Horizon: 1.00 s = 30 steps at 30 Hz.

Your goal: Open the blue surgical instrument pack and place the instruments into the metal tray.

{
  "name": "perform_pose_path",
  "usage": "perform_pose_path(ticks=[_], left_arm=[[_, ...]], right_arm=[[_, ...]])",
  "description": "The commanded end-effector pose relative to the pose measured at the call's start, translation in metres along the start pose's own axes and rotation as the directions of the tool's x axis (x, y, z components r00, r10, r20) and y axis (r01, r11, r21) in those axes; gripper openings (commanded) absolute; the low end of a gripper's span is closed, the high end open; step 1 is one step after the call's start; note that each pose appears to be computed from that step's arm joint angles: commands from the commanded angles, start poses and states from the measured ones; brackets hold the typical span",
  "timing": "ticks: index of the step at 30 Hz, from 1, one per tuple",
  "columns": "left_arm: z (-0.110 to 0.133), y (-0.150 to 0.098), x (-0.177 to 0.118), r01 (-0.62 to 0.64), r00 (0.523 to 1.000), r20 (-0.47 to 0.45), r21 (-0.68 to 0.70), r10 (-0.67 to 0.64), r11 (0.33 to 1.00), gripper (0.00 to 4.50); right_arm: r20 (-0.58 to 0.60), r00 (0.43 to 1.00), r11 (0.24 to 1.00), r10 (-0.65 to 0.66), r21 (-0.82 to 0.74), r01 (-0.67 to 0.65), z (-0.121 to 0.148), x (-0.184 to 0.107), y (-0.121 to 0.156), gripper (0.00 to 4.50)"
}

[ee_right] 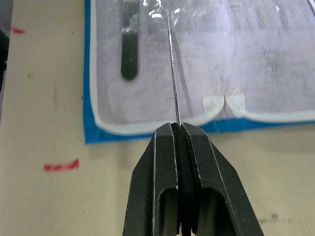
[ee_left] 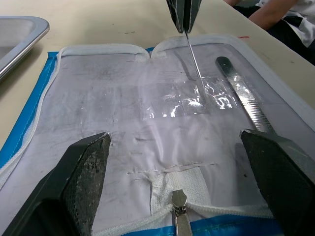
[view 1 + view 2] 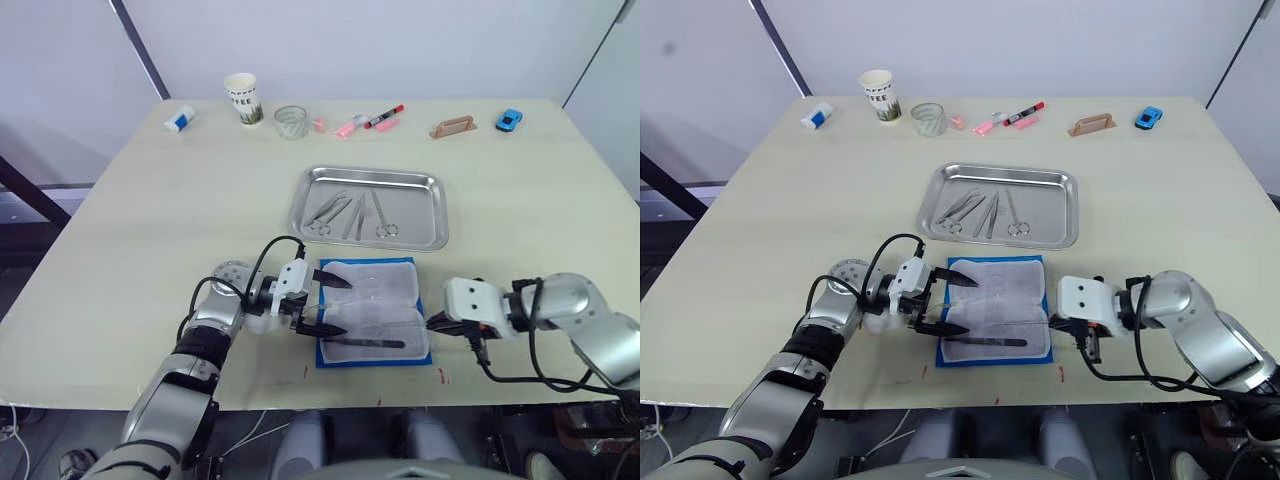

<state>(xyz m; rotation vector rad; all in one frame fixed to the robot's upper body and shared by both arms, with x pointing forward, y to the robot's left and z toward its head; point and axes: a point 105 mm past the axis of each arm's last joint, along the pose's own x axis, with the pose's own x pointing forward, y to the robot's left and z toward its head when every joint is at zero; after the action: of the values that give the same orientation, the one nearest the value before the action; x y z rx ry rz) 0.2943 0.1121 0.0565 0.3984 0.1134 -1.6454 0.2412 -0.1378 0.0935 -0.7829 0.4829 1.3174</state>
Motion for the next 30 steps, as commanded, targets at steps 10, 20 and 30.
perform_pose_path(ticks=[10,20,30], left_arm=[[-0.021,-0.017,0.003,0.06,0.997,-0.033,-0.094,-0.063,0.994,4.5],[-0.019,-0.017,0.004,0.052,0.998,-0.027,-0.09,-0.054,0.995,4.5],[-0.021,-0.018,0.0,0.03,0.999,-0.029,-0.094,-0.033,0.995,4.5]], right_arm=[[0.002,0.996,0.994,-0.086,0.062,0.085,-0.014,-0.044,-0.001,0.02],[0.266,0.867,0.88,-0.422,0.351,0.32,0.042,-0.04,-0.05,0.02],[0.142,0.713,0.549,-0.687,0.743,0.381,0.074,-0.005,-0.119,0.02]])
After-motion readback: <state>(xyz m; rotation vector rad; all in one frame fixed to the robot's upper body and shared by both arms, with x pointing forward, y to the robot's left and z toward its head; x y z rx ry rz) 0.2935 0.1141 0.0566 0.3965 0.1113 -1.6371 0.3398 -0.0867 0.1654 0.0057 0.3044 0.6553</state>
